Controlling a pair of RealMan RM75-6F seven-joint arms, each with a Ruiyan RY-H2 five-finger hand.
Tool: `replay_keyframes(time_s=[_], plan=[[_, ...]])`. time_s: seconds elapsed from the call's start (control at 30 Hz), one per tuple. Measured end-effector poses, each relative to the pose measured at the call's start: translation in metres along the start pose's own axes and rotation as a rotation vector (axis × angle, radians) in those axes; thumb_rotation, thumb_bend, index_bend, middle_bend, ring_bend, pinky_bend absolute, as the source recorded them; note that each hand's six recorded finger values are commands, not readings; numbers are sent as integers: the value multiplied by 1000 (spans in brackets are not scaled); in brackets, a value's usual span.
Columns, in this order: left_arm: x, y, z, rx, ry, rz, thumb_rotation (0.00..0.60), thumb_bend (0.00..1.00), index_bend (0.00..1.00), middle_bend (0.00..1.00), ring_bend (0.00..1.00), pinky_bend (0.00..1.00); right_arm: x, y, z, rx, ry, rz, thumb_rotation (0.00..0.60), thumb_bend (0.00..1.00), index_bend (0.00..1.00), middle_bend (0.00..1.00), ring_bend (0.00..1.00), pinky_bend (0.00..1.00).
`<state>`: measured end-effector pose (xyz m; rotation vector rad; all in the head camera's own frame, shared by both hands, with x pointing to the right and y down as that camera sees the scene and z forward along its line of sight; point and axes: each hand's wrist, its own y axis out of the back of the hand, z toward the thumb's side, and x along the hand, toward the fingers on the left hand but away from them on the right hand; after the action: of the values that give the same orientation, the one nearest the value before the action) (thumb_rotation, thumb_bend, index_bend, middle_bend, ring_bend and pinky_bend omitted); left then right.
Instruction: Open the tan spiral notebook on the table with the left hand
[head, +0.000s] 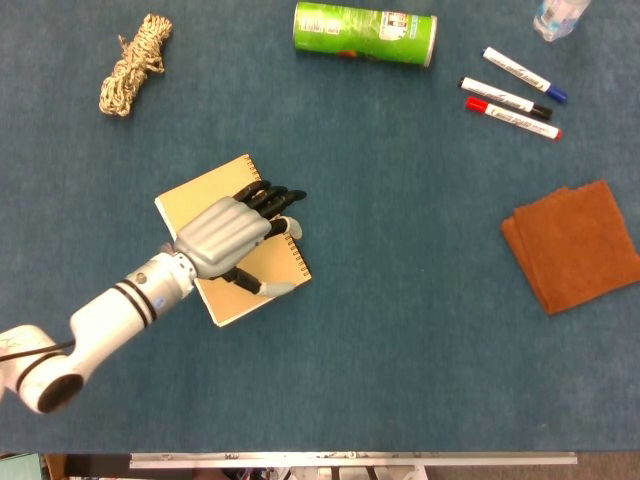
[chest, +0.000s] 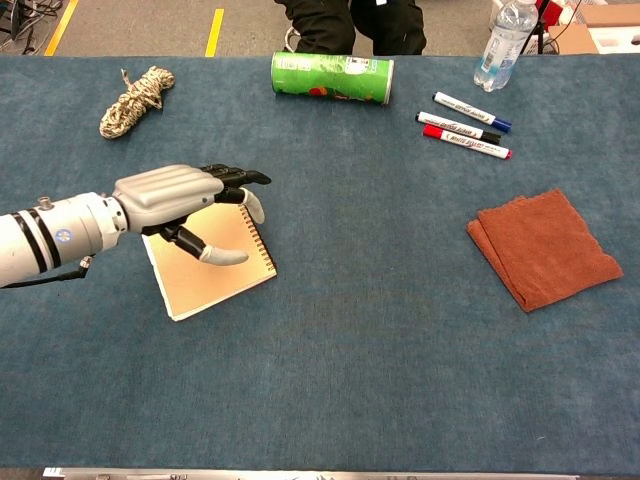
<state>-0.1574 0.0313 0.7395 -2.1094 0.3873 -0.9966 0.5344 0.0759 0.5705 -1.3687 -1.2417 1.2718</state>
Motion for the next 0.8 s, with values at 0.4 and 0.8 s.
replay_keyframes(time_s=[0.4,0.8], plan=[[27,-18,13,16,17,-33,191,162,289,0,0,0,-1,4,-7,1,-7,-2,600,188,442,361,256,330],[29,-36,17,4,22,-65,187,155,280,0,0,0,1,3,-10,-4,-11,-4,600,188,442,361,256,330]])
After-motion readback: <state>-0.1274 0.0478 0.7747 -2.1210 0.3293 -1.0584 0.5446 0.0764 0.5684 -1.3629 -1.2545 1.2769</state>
